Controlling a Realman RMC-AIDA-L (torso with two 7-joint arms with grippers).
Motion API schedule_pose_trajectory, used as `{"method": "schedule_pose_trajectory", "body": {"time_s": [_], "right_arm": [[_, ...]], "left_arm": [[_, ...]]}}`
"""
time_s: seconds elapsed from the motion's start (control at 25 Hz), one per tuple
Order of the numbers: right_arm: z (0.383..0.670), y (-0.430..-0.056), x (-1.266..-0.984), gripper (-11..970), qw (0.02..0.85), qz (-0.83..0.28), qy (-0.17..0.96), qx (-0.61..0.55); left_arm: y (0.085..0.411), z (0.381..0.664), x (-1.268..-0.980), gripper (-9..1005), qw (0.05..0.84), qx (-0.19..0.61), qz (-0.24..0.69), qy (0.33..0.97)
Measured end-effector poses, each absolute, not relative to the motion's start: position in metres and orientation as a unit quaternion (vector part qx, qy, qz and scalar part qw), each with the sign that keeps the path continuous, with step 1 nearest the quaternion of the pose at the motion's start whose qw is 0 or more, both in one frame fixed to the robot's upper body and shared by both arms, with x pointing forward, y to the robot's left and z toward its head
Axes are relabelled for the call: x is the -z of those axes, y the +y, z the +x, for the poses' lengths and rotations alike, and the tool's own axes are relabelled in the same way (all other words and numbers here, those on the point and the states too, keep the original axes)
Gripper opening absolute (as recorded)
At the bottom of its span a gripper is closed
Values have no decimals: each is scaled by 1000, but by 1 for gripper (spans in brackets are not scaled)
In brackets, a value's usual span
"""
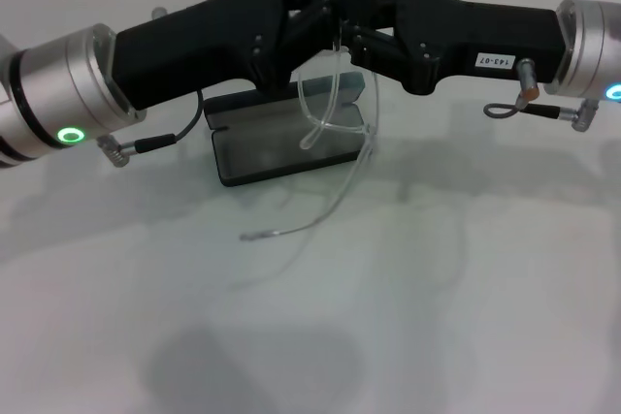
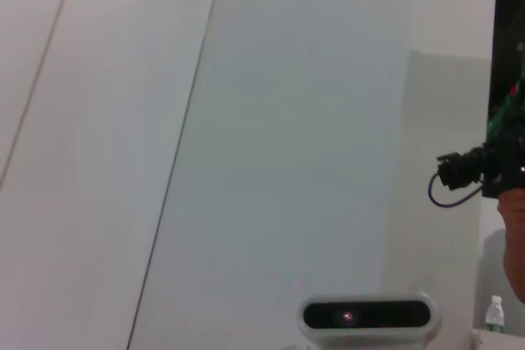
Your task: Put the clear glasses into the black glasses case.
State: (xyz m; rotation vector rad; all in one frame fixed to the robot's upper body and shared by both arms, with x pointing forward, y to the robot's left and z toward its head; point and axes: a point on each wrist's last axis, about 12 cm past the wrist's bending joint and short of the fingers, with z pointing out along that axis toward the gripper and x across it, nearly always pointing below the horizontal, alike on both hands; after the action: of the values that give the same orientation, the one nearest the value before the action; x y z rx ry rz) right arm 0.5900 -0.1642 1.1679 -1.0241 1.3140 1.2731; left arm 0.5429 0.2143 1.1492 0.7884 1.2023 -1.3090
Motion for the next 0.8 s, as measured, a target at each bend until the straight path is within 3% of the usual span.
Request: {"method": "schedule_pose_trajectory", "body": {"time_s": [0.8], "right_arm": [[590,-176,-1160,124,514,-393,562,-515]], "left_arm": [[225,532,-1154,99,594,570,324,466]]}}
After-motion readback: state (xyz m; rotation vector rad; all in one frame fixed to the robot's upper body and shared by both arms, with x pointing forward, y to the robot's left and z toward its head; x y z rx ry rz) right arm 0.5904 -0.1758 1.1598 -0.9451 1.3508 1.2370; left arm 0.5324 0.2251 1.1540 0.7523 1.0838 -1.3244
